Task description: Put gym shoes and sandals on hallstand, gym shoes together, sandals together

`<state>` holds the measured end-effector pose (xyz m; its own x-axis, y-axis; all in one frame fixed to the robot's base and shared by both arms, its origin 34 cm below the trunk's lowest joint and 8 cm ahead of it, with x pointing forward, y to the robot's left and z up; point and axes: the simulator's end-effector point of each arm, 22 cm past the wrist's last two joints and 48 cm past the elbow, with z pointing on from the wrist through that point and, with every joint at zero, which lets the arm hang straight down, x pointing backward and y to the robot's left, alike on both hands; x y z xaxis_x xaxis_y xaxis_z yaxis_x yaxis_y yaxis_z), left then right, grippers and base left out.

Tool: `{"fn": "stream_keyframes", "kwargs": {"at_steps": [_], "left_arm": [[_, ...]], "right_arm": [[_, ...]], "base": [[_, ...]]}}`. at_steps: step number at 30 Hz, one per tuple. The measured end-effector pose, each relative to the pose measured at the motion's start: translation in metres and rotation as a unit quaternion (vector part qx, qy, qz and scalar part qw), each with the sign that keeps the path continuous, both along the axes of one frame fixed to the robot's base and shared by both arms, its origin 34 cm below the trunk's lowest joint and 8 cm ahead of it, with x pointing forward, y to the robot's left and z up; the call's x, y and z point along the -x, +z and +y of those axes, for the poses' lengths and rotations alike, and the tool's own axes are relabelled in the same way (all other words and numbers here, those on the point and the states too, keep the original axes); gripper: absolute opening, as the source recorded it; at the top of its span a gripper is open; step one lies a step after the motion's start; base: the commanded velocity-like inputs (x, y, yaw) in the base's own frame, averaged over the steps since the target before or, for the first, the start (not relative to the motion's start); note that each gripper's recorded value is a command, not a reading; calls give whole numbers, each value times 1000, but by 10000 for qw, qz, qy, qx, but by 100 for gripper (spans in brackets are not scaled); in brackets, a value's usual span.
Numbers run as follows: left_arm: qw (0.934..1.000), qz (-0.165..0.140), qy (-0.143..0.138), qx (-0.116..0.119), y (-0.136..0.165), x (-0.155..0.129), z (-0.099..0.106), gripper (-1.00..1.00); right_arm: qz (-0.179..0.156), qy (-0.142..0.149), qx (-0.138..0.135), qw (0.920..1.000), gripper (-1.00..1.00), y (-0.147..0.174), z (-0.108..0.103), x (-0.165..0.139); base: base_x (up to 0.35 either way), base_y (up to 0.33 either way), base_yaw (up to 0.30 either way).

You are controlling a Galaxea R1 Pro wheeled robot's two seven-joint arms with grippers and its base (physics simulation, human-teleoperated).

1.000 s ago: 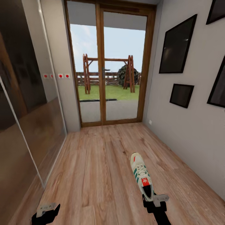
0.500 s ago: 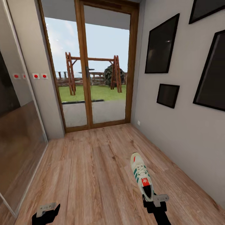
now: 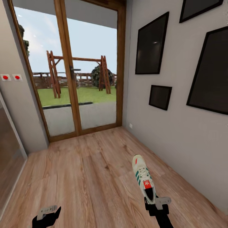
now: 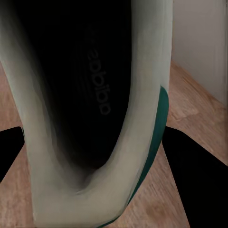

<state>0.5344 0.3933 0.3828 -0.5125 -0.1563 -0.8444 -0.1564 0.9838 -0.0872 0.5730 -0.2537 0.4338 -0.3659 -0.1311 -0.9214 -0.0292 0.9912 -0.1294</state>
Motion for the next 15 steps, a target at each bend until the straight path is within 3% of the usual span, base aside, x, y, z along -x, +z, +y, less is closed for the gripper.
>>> {"fn": "stream_keyframes", "kwargs": {"at_steps": [9,15], "left_arm": [[10000,0,1,0,0,0,0,100],[10000,3,2,1,0,0,0,100]], "right_arm": [[0,5,-2,10000,-100,0,1,0],[1,2,-3,10000,-100,0,0,0]], "base": [[265,228,-266],[38,35,-266]]}}
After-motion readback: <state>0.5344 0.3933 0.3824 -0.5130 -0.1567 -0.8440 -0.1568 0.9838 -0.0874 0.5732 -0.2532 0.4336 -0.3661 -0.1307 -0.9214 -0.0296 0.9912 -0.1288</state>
